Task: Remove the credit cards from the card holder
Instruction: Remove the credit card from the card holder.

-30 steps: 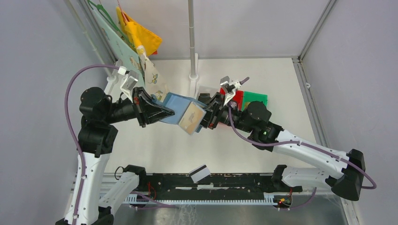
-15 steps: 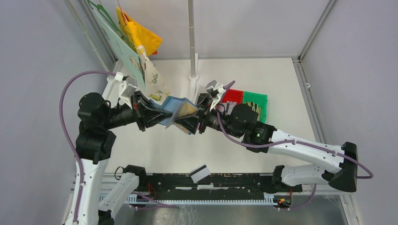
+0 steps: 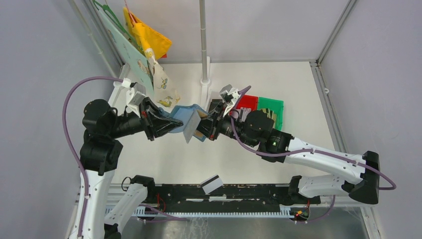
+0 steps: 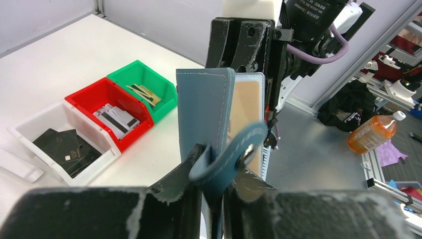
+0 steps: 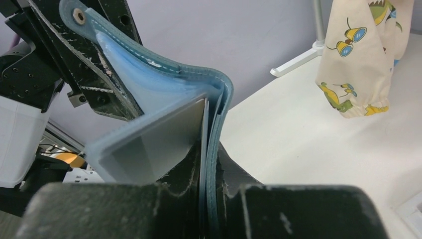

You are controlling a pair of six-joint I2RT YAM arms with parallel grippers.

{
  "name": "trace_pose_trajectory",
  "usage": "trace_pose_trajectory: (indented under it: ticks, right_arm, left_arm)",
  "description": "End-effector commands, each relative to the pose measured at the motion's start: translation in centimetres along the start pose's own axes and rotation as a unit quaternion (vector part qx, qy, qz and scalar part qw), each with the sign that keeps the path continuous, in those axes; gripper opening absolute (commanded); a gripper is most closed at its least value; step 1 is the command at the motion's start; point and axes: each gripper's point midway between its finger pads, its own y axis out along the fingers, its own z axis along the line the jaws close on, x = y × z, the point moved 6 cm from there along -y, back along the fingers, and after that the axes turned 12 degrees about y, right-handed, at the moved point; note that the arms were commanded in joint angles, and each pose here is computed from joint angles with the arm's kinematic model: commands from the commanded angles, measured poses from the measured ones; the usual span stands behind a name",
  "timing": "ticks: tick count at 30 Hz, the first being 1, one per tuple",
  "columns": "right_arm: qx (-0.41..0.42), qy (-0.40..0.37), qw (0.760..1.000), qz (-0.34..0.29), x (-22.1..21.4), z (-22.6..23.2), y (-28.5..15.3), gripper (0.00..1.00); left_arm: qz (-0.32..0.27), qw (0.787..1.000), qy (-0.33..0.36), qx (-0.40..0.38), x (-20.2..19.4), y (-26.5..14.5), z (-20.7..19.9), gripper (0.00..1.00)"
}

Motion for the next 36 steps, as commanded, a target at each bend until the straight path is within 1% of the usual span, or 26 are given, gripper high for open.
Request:
trace_pose_trajectory:
  ticks: [1, 2, 4, 5, 9, 11, 14, 17, 23, 24, 26, 30, 36]
  right_arm:
    - [0.029, 0.001, 0.999, -0.036, 1.9, 2.0, -0.8, 0.09]
    - [0.027, 0.002, 0.999, -0.037, 1.9, 1.9, -0.9, 0.06]
    - [0.023, 0.004, 0.999, -0.041, 2.0, 1.9, -1.1, 0.01]
    - [0.023, 0.006, 0.999, -0.043, 2.1, 1.9, -1.1, 0.00]
    - [0.003, 0.016, 0.999, -0.042, 2.2, 1.8, -0.7, 0.00]
    - [-0.016, 0.018, 0.999, -0.040, 2.2, 1.7, -0.3, 0.00]
    - [-0.067, 0.012, 0.997, -0.035, 2.1, 1.2, 0.3, 0.00]
    - [-0.105, 0.011, 0.993, -0.043, 2.1, 0.5, 0.6, 0.00]
    - [-0.155, -0.010, 0.986, -0.054, 2.2, 0.2, 1.4, 0.00]
    - [-0.169, -0.017, 0.984, -0.046, 1.8, -0.2, 1.4, 0.00]
    - [-0.183, -0.027, 0.982, -0.047, 1.6, -0.4, 1.7, 0.00]
    - [-0.198, -0.046, 0.978, -0.043, 1.3, -0.4, 2.8, 0.00]
    - [-0.203, -0.053, 0.977, -0.044, 1.0, -0.2, 3.3, 0.00]
  left_arm:
    - [-0.003, 0.999, 0.034, 0.001, 0.4, -0.1, -0.1, 0.33]
    - [-0.003, 0.999, 0.032, -0.002, 0.5, -0.2, -0.2, 0.39]
    - [-0.002, 1.000, 0.024, -0.010, 0.5, -0.2, -0.4, 0.45]
    - [-0.002, 1.000, 0.021, -0.012, 0.5, -0.2, -0.5, 0.49]
    - [0.003, 1.000, 0.017, -0.010, -0.7, -0.2, -0.4, 0.66]
    - [0.004, 0.999, 0.033, 0.001, -1.3, -0.3, -0.2, 0.73]
    - [0.004, 0.997, 0.069, 0.026, -1.8, -0.6, 0.2, 0.78]
    - [0.015, 0.994, 0.100, 0.033, -2.5, -0.8, 0.3, 0.85]
    - [0.053, 0.981, 0.169, 0.082, -5.0, -1.5, 2.1, 0.89]
    - [0.059, 0.979, 0.175, 0.089, -5.3, -1.6, 2.3, 0.89]
    - [0.064, 0.978, 0.174, 0.095, -5.5, -1.6, 2.5, 0.91]
    - [0.065, 0.981, 0.163, 0.078, -6.0, -1.4, 2.4, 0.93]
    - [0.063, 0.985, 0.149, 0.058, -6.1, -1.2, 2.0, 0.93]
